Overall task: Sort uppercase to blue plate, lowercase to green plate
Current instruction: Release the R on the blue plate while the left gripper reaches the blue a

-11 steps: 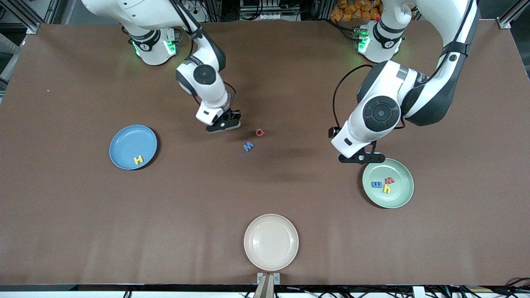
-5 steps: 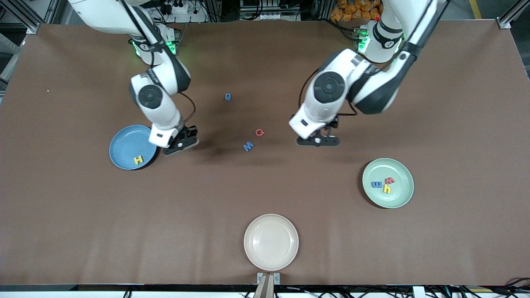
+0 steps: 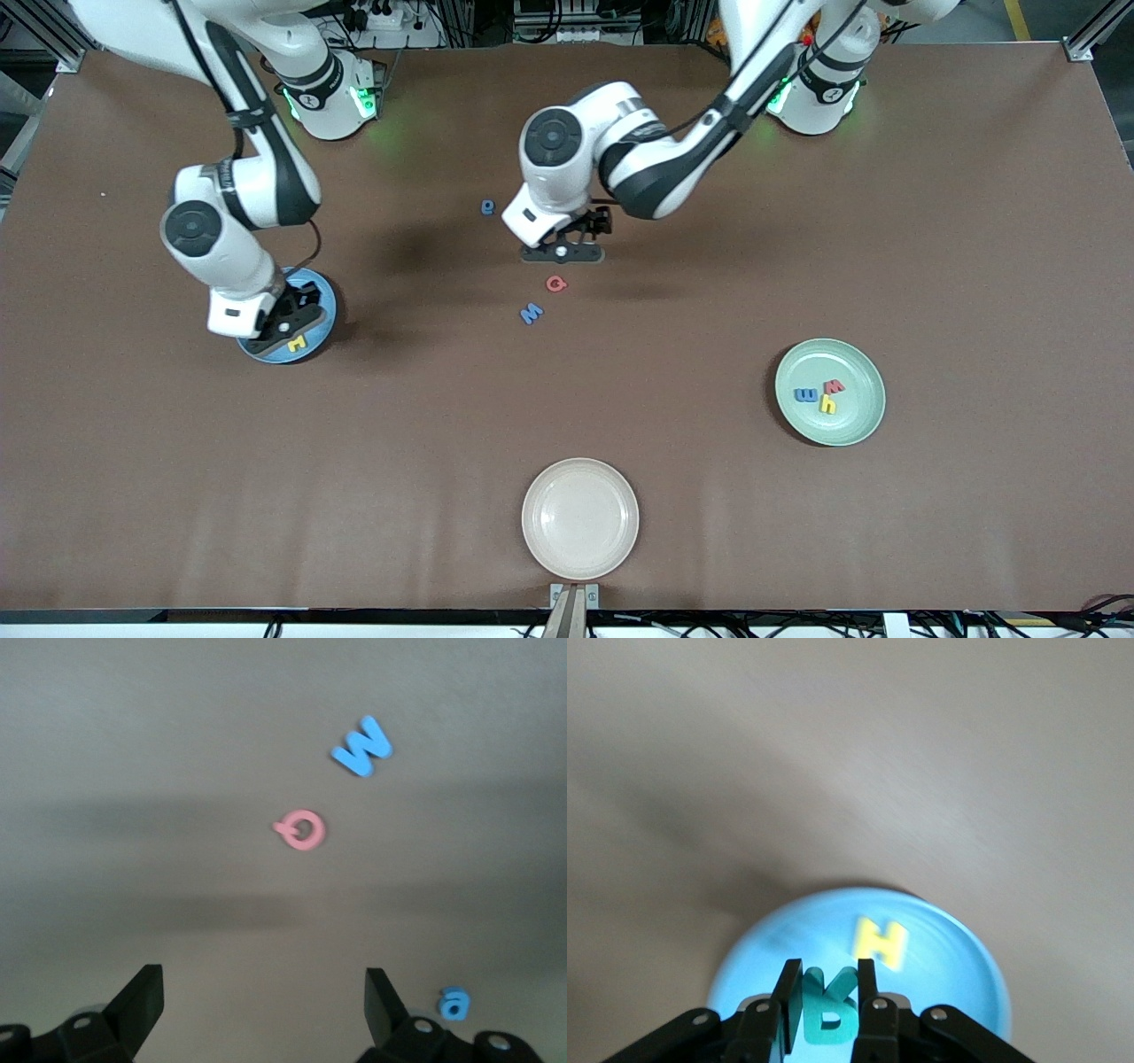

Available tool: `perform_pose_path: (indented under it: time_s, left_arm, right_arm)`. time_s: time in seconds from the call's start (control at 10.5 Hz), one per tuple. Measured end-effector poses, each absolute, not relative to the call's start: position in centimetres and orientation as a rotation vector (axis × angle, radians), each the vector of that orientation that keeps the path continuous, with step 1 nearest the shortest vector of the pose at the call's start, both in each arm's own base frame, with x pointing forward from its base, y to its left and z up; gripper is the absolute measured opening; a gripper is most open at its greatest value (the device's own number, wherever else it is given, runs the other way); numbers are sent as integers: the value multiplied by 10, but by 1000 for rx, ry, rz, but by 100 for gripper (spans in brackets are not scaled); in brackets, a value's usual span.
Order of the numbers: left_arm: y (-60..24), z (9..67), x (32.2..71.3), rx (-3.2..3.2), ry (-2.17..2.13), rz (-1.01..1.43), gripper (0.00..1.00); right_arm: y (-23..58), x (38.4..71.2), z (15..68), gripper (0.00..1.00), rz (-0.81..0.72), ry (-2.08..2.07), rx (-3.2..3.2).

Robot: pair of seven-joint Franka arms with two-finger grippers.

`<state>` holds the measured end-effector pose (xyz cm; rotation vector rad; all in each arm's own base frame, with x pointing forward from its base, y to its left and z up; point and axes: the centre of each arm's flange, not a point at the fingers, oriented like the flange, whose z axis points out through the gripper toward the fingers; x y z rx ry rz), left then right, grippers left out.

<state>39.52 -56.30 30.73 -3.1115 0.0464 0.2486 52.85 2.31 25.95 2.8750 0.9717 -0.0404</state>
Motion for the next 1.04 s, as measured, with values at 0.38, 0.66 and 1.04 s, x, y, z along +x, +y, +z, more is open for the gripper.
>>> perform_pose_path:
  time_s: [0.38,0.66,1.04]
  left_arm:
    - [-630,260,354,-3082,4,185,100]
    - [-661,235,329,-3123,-36,147,100]
    - [-678,205,301,-3148,-10,146,100]
  right_arm:
    - [-36,504,238,30,-160,897,2909]
    - [-48,483,216,38,-197,870,2928]
    - [-46,480,215,56,-215,833,2961]
